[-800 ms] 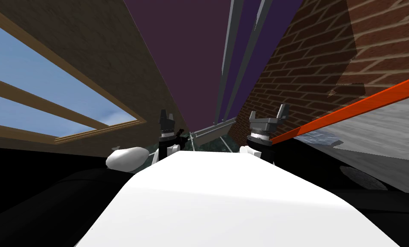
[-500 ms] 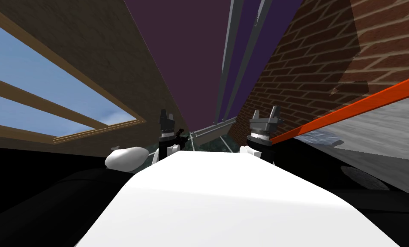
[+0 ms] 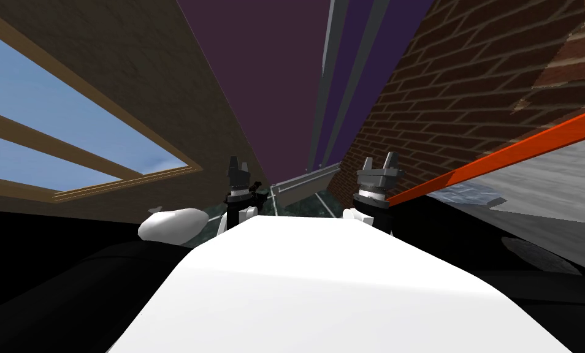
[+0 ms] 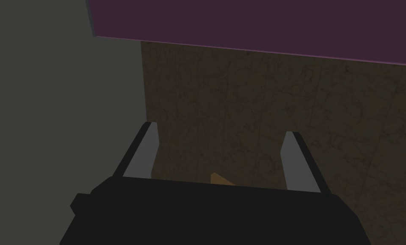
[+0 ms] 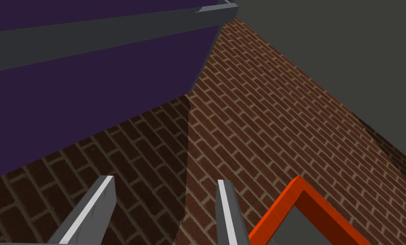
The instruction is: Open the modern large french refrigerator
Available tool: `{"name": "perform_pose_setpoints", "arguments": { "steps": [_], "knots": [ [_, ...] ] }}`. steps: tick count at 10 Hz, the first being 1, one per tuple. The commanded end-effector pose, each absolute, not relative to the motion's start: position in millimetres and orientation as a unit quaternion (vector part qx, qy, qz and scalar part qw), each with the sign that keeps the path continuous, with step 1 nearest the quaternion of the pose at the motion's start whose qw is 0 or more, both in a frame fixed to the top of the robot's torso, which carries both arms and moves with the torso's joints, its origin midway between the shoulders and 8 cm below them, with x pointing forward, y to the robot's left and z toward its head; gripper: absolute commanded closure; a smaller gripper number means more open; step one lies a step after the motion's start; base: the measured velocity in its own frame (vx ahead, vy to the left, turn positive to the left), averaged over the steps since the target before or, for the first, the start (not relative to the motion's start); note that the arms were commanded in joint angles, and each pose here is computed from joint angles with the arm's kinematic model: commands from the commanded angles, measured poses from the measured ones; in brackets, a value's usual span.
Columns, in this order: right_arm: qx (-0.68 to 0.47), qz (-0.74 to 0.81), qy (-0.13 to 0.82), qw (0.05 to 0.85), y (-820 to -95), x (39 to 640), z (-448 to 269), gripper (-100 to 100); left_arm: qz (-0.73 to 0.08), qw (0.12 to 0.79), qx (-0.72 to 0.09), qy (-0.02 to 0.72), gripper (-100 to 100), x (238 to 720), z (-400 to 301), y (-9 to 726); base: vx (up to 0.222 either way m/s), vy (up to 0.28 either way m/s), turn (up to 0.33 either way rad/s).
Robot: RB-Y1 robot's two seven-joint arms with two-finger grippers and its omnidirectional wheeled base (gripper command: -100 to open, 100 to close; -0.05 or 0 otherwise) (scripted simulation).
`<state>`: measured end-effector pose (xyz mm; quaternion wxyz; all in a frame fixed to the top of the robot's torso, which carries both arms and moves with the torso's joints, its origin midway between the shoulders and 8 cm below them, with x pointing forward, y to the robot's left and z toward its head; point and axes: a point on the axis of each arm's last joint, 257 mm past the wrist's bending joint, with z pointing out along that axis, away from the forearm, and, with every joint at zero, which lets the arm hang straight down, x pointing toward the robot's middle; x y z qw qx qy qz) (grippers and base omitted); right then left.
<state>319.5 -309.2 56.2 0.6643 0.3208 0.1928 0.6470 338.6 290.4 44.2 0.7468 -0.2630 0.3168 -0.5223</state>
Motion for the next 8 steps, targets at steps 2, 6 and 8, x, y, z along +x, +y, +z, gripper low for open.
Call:
{"name": "perform_pose_setpoints", "arguments": {
  "steps": [2, 6, 8],
  "knots": [
    [0.309, 0.639, 0.216, 0.671, -303.8, 324.7, 52.6, -100, -0.522, 0.747, -0.263, 0.317, 0, 338.6, 44.2, 290.4, 0.004, 0.003, 0.011],
    [0.280, 0.605, 0.272, 0.694, -292.5, 339.8, 38.6, -100, -0.522, 0.747, -0.263, 0.317, 0, 338.7, 43.9, 290.5, 0.009, 0.016, 0.031],
    [0.261, 0.578, 0.305, 0.711, -287.0, 349.7, 28.0, -100, -0.522, 0.747, -0.263, 0.317, 0, 338.7, 43.9, 290.5, 0.014, 0.022, 0.038]
  ]
}}
